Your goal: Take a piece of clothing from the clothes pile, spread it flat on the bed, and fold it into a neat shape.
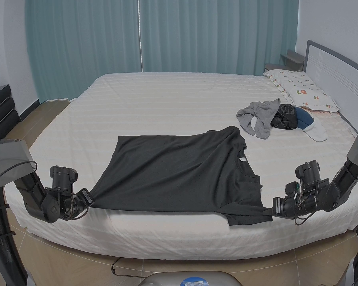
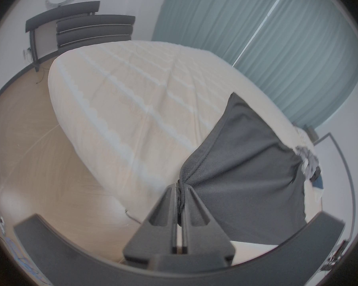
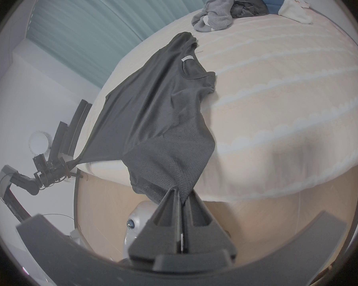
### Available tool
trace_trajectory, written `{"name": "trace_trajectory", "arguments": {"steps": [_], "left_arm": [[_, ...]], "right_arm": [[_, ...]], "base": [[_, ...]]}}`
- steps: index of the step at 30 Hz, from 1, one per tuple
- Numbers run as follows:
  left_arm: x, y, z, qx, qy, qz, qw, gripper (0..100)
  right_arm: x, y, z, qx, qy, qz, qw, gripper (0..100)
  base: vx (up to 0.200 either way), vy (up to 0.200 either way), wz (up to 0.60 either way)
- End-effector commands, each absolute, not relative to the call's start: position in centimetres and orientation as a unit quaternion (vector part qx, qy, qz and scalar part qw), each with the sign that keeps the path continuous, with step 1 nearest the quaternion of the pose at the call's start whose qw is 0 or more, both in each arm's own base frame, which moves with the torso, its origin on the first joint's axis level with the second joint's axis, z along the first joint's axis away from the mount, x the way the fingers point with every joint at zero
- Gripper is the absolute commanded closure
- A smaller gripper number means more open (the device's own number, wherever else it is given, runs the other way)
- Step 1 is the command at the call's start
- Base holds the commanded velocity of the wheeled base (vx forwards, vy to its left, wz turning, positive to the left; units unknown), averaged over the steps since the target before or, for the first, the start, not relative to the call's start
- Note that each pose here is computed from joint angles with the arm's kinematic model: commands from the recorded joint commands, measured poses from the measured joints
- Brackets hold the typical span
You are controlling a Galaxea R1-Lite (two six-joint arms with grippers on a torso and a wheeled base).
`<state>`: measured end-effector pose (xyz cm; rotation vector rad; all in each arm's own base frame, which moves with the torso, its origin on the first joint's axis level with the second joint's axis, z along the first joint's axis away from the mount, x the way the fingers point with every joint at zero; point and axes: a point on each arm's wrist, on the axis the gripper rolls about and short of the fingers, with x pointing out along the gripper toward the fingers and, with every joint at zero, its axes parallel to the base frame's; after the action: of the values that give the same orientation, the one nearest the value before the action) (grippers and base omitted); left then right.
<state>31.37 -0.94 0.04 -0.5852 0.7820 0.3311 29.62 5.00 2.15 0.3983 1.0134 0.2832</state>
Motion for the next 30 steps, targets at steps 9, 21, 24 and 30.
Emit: {"name": "trace_trajectory", "arguments": {"steps": [9, 21, 24, 30], "left_arm": [[30.6, -1.2, -0.4, -0.248, 0.416, 0.155, 0.861, 100], [30.7, -1.6, -0.3, -0.256, 0.416, 0.140, 0.861, 0], [30.9, -1.5, -0.1, -0.260, 0.410, 0.138, 0.863, 0], [31.6, -1.3, 1.1, -0.311, 0.388, 0.122, 0.859, 0]], "right_arm": [[27.5, 5.0, 1.3, 0.129, 0.540, 0.154, 0.817, 100], [28.0, 5.4, 0.9, 0.130, 0.541, 0.157, 0.816, 0], [29.0, 4.9, 1.2, 0.139, 0.527, 0.151, 0.825, 0], [30.9, 4.4, 0.2, 0.172, 0.503, 0.131, 0.837, 0]], "base": [[0.000, 0.000, 0.00], [0.000, 0.000, 0.00], [0.000, 0.000, 0.00], [0.000, 0.000, 0.00]]}}
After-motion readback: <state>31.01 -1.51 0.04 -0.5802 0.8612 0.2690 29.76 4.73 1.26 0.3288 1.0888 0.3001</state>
